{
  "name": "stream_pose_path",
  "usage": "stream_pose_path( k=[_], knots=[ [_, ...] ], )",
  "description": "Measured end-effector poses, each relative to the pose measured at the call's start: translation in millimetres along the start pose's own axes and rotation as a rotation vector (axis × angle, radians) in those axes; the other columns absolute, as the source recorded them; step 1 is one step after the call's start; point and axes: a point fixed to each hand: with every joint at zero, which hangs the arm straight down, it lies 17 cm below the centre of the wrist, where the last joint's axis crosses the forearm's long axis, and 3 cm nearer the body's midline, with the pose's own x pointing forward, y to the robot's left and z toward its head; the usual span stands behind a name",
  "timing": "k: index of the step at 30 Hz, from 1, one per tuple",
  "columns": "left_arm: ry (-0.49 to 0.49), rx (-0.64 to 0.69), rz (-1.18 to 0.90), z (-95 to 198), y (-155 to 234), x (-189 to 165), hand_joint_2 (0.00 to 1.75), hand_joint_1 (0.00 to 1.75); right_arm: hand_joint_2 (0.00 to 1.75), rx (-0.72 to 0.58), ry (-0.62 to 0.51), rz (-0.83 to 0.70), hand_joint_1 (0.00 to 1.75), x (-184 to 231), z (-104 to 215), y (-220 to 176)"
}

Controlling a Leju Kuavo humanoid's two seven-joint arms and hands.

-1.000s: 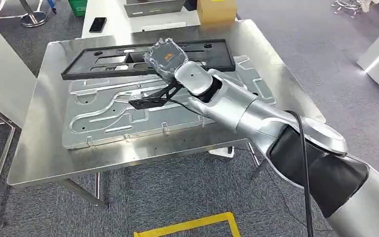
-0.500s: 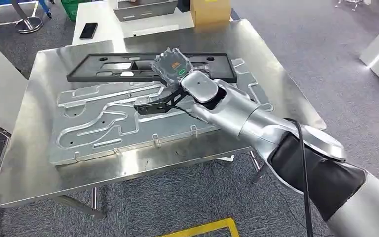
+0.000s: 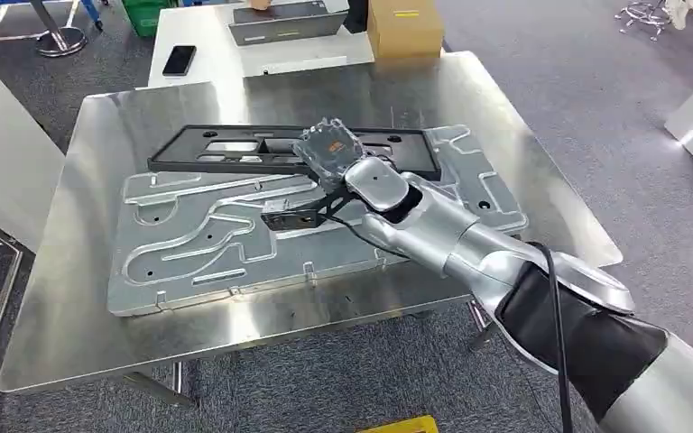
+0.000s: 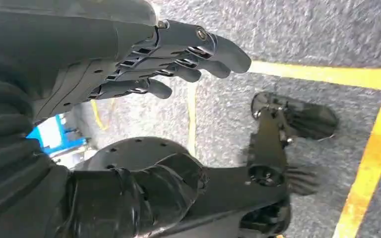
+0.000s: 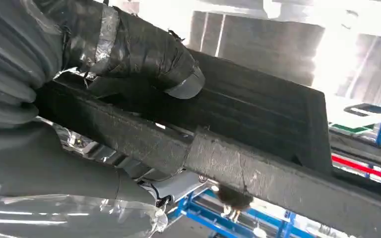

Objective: Take the parts from the cabinet and place them on the table.

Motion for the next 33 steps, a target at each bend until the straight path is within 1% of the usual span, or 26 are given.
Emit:
stream_pose_path(
  k=[3,6,10,15,16,19,20,25,28,33],
  knots=[
    [0.0,0.002,-0.007,0,0,1,1.75,0.0,1.75,-0.019,0.005,-0.008,1.75,0,0,-2],
    [0.001,0.003,-0.008,0,1,1,1.75,0.0,1.75,-0.017,0.001,-0.025,1.75,5,1,5],
    [-0.001,0.003,-0.009,0,0,2,1.75,0.0,1.75,-0.037,0.003,-0.05,1.75,5,0,0],
    [-0.002,0.003,0.008,0,-1,1,1.75,0.0,1.75,-0.016,-0.021,-0.07,1.75,20,3,18],
    [-0.011,-0.001,0.017,0,-2,3,1.75,0.0,0.0,-0.019,-0.025,-0.072,0.0,22,3,18],
    [-0.036,-0.004,0.031,1,-2,10,1.75,0.0,0.0,-0.027,-0.03,-0.076,0.0,24,3,19],
    [-0.041,0.0,0.033,0,-1,11,0.0,0.0,0.0,-0.024,-0.033,-0.079,0.0,26,3,22],
    [-0.044,0.016,0.035,0,2,11,0.0,0.0,0.0,-0.022,-0.03,-0.091,0.0,26,4,24],
    [-0.039,0.02,0.04,0,3,10,0.0,0.0,0.0,-0.01,-0.034,-0.094,0.0,30,5,32],
    [-0.029,0.021,0.043,0,3,9,0.0,0.0,0.0,-0.015,-0.03,-0.096,0.0,27,5,29]
  ],
)
